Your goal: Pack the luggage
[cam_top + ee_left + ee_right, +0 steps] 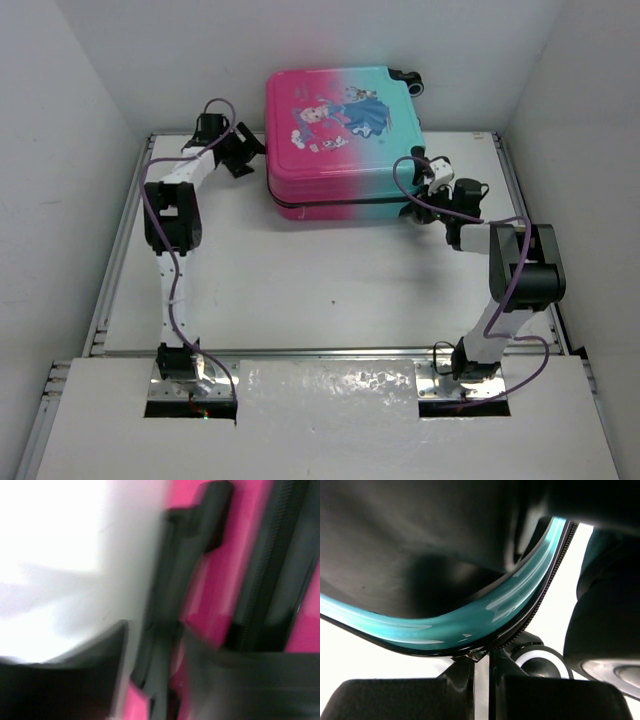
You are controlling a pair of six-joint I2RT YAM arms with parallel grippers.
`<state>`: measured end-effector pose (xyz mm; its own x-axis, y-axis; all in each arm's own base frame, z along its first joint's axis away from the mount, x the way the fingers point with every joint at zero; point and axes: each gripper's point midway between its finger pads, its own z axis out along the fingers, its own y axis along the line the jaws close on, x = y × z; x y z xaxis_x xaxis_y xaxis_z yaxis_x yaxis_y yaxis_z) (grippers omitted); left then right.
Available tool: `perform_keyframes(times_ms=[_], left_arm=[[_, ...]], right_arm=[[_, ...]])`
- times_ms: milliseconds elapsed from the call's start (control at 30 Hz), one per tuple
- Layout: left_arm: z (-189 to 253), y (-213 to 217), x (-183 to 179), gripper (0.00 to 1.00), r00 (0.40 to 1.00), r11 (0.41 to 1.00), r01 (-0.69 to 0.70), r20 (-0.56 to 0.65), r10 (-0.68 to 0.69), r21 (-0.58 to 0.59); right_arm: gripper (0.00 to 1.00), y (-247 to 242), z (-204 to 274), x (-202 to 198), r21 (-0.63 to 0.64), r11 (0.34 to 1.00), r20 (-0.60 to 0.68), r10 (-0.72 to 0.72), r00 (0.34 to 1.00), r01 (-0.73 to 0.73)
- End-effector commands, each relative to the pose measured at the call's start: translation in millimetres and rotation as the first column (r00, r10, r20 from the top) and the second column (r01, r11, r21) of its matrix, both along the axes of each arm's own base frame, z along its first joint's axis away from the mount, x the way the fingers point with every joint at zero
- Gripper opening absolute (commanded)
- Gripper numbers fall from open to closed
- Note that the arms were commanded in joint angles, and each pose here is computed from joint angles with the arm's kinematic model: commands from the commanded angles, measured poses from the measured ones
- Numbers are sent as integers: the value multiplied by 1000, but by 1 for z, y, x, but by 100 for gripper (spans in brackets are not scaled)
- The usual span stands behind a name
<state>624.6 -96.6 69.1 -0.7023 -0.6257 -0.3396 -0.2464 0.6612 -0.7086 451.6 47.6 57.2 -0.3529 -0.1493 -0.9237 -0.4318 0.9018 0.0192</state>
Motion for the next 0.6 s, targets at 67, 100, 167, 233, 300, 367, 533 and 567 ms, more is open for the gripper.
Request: perform_keyframes(times_ms=[67,100,167,233,300,367,533,567], left_arm=[[95,129,-8,100,909,910,-400,177,378,110],[103,141,-14,100,893,892,-437,171,416,113],[134,181,-38,100,831,822,-552,169,529,142],[156,201,-56,100,789,776,-613,183,587,151],[186,200,-79,100,779,769,-620,244,578,157],[205,168,-105,100,802,810,-574,281,526,121],[210,27,-180,100,867,914,-393,370,333,99],[219,3,-183,100,858,932,-358,415,303,60]], right_arm=[[0,15,133,71,-55,995,430,-53,901,85],[0,44,146,67,-57,998,451,14,893,13],[0,71,150,60,-75,995,443,94,892,-67],[0,103,158,51,-101,986,440,162,883,-130],[0,128,163,43,-121,979,443,203,873,-166],[0,139,166,36,-92,982,442,190,877,-167],[0,191,151,15,-62,961,411,271,870,-270],[0,201,150,12,-55,954,405,292,866,-295]])
